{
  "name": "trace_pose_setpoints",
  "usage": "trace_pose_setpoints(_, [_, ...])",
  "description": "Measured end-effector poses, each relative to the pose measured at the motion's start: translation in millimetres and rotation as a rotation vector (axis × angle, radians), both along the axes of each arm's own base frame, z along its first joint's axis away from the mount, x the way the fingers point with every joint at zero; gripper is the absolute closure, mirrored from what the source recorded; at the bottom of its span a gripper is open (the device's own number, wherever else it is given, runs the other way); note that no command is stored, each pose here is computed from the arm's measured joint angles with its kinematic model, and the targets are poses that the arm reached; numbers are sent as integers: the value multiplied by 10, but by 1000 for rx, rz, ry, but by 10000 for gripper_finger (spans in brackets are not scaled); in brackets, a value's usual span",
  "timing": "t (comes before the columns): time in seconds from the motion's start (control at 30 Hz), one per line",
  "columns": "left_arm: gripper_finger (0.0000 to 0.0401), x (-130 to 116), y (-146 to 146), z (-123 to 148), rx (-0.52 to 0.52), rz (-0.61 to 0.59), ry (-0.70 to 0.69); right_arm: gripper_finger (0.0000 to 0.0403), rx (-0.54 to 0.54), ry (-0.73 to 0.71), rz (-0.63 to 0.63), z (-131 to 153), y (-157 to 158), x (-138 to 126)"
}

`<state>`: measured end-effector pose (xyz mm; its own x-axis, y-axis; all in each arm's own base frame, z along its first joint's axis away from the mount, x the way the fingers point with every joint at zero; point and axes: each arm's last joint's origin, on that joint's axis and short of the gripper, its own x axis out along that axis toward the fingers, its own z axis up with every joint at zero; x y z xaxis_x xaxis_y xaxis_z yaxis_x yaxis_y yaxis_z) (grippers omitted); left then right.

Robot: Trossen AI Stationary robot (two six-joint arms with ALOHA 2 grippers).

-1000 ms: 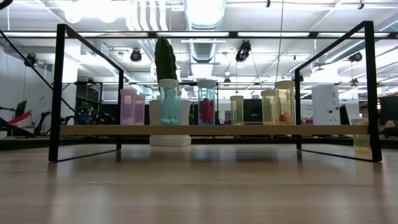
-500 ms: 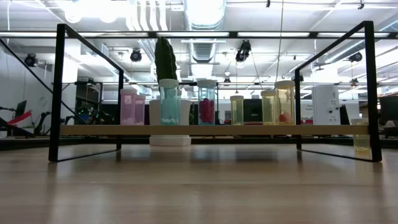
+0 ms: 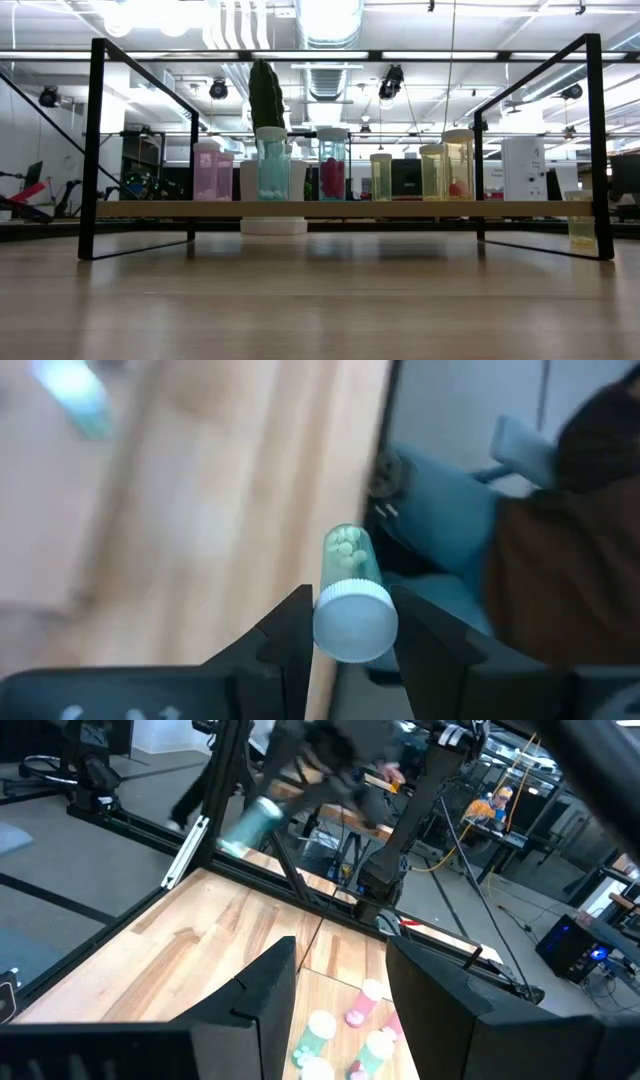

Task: Pick and place medicine bottles onto shelf by color
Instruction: Put the green pill bottle on the shelf aligned with the other green pill bottles

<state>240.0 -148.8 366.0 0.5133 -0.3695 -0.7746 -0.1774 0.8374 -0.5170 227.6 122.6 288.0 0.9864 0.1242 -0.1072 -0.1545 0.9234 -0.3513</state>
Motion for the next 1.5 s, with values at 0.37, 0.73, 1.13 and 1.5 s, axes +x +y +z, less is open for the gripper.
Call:
trace_pose_setpoints(0.37, [299, 390, 917, -49, 286, -33, -104, 255, -2, 0, 0, -1, 0, 0])
trace_pose_setpoints(0.73, [299, 837, 1413, -436, 606, -72, 9, 255, -13, 2, -2, -5, -5, 4])
trace_pose_setpoints(1.13, [299, 1051, 1662, -690, 702, -241, 165, 255, -15, 6, -10, -10, -8, 4])
trace_pose_setpoints(1.5, [299, 1132, 1657, -915, 649, -287, 231, 255, -52, 2, -9, -10, -14, 7])
